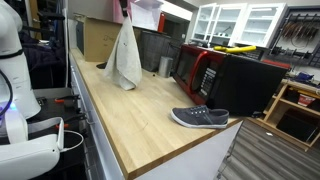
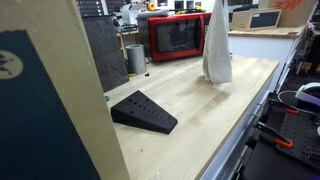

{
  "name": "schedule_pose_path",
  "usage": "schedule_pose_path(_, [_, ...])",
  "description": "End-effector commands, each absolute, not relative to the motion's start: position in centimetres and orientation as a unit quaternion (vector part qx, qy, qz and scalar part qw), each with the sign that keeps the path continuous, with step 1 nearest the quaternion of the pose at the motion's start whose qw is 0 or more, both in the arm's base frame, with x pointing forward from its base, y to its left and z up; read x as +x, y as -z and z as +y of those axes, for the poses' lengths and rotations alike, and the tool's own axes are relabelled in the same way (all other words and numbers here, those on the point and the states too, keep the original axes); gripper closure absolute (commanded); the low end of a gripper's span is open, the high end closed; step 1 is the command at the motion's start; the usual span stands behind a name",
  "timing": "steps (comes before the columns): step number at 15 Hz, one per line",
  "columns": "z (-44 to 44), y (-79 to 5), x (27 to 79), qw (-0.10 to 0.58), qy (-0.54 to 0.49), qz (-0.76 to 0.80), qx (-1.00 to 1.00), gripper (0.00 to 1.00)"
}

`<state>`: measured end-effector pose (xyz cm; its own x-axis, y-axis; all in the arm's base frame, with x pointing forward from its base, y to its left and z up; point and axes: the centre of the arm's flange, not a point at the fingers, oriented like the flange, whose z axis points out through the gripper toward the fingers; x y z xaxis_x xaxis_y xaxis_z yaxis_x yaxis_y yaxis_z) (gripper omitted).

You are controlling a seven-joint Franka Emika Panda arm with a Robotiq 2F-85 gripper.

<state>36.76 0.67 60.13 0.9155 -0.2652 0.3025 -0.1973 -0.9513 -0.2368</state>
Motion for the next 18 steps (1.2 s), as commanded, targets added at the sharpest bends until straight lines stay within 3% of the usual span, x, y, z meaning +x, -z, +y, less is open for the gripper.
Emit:
schedule_pose_path(1, [4.9, -60.3, 35.5, 0.134, 0.129, 0.085, -0.979, 0.99])
schedule_pose_path(10, [9.6, -60.4, 35.3, 0.192, 0.083, 0.064, -0.976, 0.99])
schedule_pose_path(18, [3.7, -60.1, 40.7, 0.2, 0.102, 0.149, -0.963, 0.99])
